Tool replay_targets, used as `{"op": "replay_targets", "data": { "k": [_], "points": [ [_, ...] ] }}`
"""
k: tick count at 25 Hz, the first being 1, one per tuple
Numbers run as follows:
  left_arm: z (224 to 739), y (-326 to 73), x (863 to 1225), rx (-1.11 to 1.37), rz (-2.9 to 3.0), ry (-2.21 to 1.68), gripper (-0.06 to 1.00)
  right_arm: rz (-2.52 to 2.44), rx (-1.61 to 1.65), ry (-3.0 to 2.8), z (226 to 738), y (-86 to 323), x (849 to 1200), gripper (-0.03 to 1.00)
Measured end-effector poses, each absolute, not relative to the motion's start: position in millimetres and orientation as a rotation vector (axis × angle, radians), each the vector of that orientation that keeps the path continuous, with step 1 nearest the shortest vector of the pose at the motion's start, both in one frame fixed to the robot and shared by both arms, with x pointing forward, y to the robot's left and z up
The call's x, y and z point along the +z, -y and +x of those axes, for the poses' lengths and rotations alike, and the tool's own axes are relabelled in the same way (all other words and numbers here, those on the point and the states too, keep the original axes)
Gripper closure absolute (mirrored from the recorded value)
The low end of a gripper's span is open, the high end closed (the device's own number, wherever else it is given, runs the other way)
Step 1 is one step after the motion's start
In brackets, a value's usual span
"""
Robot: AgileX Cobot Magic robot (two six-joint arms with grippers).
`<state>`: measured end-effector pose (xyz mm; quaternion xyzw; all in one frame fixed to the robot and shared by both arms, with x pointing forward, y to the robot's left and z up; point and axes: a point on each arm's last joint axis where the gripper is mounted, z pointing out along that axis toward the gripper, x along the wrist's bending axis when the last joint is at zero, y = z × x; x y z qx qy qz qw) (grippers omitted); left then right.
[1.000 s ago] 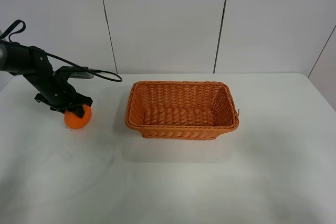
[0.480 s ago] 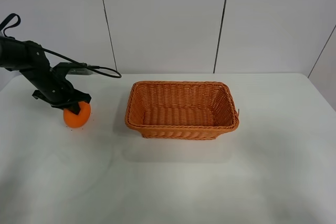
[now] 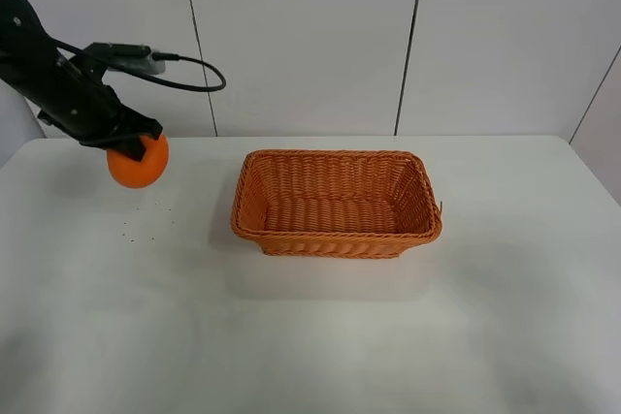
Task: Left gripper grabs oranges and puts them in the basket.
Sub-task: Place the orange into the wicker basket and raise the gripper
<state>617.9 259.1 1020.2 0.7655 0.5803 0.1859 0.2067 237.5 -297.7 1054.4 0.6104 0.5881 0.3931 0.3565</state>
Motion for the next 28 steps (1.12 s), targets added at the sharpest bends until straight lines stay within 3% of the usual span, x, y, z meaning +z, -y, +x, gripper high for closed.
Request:
{"op": "replay_targets", "data": {
  "k": [5, 12, 28],
  "points": [
    [593.3, -211.9, 1070.2, 0.566, 2.129, -1.403, 0.7, 1.576, 1.015, -1.519, 237.5, 297.7, 1054.4, 0.27],
    [595.5, -139.1, 1099.4, 0.531, 2.1, -1.214, 0.7, 1.576, 1.015, -1.519, 237.5, 297.7, 1054.4, 0.27],
    [635.8, -17.1, 1003.3, 0.29, 2.246, -1.14, 0.7, 1.576, 1.015, -1.519, 237.5, 297.7, 1054.4, 0.27]
  ]
}}
